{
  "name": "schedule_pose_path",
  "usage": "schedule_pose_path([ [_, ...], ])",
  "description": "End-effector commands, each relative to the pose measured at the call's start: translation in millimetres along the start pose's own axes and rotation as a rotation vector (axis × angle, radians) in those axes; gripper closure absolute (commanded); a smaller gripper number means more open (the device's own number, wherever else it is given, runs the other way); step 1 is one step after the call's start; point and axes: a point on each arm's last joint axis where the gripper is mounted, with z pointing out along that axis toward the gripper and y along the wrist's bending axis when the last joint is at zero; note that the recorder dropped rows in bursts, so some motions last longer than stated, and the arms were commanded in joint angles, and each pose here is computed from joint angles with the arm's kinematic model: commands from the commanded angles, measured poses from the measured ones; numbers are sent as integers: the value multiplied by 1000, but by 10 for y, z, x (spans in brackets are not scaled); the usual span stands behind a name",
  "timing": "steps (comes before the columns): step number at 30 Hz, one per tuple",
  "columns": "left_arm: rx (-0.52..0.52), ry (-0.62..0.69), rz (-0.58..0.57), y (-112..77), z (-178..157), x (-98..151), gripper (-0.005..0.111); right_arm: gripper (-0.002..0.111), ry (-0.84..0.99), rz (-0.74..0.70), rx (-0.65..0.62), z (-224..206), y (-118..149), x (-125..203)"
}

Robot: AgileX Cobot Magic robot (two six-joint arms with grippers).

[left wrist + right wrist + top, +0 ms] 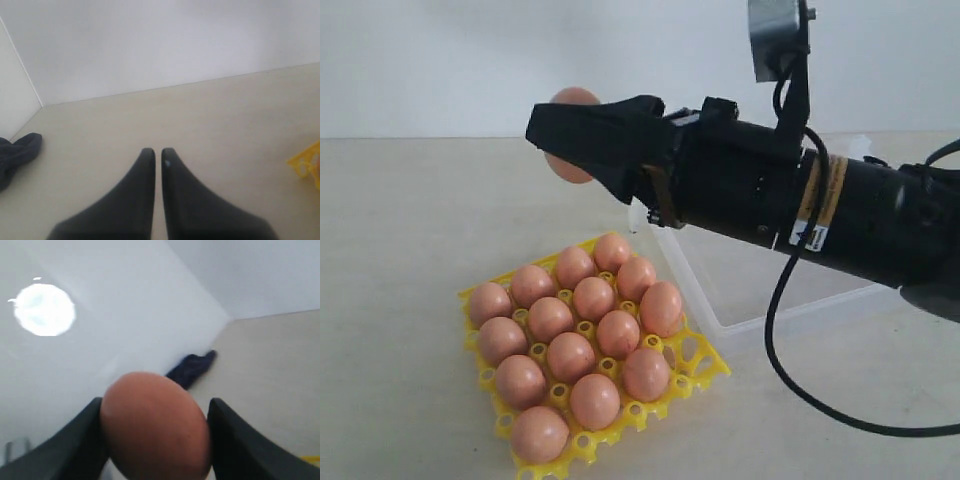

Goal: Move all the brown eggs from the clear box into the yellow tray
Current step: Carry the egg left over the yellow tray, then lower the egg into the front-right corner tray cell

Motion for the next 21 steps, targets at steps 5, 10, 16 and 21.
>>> schedule_pose_path([
  [5, 5, -2, -4, -5, 0, 8, 103, 109, 261, -48, -134, -156, -292, 191],
  [10, 5, -2, -4, -5, 0, 8, 103, 109, 379, -196, 95, -186, -523, 280],
  [16, 5, -2, -4, -5, 0, 8, 103, 109, 610, -375, 233, -303, -699, 421],
  [21, 5, -2, -4, -5, 0, 8, 103, 109, 607, -363, 331, -325, -774, 400],
])
